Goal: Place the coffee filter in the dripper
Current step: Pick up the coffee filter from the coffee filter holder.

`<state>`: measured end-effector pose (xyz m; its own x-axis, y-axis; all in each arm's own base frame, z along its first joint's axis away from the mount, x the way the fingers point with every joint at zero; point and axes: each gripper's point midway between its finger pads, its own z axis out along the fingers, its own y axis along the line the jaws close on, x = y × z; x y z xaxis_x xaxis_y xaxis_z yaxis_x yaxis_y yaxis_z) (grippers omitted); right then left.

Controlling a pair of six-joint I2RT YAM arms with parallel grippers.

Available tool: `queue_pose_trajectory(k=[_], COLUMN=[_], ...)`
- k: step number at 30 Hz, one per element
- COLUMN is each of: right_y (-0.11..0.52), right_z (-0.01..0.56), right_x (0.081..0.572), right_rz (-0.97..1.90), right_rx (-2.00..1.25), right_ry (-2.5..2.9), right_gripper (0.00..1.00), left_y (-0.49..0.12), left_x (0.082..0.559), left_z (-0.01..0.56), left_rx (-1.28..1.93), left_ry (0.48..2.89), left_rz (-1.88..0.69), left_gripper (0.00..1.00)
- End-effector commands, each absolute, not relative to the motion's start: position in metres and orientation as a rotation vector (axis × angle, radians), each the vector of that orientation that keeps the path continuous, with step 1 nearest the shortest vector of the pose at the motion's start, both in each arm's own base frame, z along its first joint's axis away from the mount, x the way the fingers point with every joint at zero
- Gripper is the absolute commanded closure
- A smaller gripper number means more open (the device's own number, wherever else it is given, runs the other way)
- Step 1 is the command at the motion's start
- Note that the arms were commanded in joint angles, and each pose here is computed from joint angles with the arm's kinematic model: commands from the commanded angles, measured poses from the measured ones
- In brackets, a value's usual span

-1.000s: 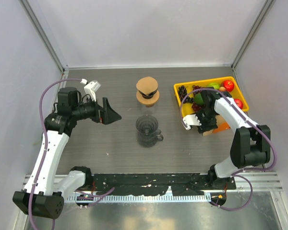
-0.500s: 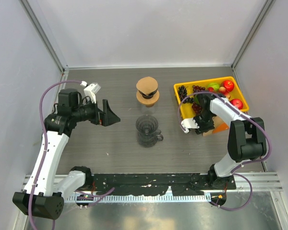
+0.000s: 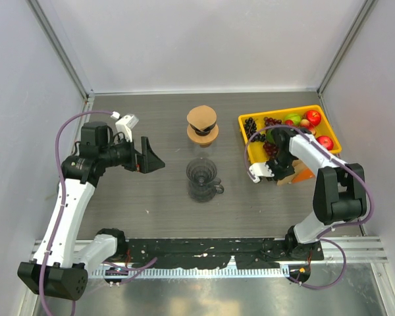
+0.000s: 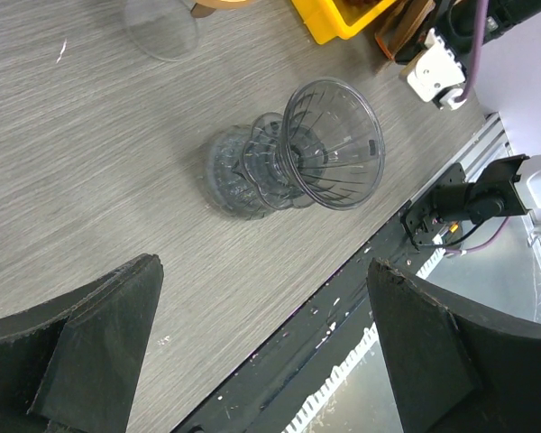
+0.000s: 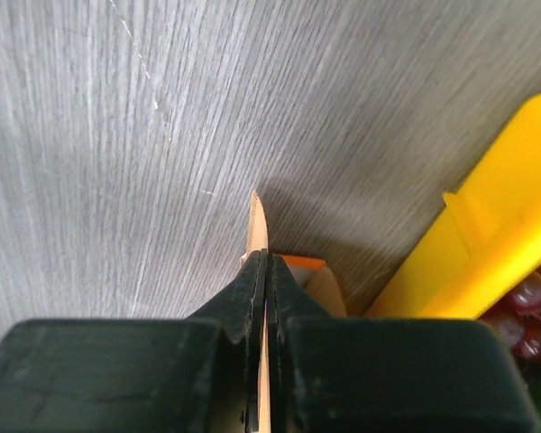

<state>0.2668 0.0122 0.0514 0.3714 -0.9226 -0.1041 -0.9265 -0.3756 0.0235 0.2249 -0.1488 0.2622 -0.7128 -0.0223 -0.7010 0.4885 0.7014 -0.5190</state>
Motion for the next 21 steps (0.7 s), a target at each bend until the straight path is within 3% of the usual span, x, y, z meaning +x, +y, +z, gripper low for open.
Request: queue_pose_trajectory(k=[1, 14, 21], right_y=[0.028, 0.068, 0.116], right_z=[0.098, 0.231, 0.394], right_x=[0.272, 0.280, 0.322], right_rz=[0.155, 0.231, 0.276], right_rx=[-2.448, -1.971, -1.158], right_ry=[1.722, 1.768, 1.633], right_gripper=[0.95, 0.95, 0.95], left_y=[-0.151, -0.154, -0.160], left_x=[0.227, 0.240, 0.260], left_z=[0.278, 0.305, 0.376], left_rx=[0.399, 0.429, 0.441], left_ry=[2.139, 2.026, 1.820], left_rz=[-0.935, -0.921, -0.916], left_gripper=[0.00, 0.00, 0.01])
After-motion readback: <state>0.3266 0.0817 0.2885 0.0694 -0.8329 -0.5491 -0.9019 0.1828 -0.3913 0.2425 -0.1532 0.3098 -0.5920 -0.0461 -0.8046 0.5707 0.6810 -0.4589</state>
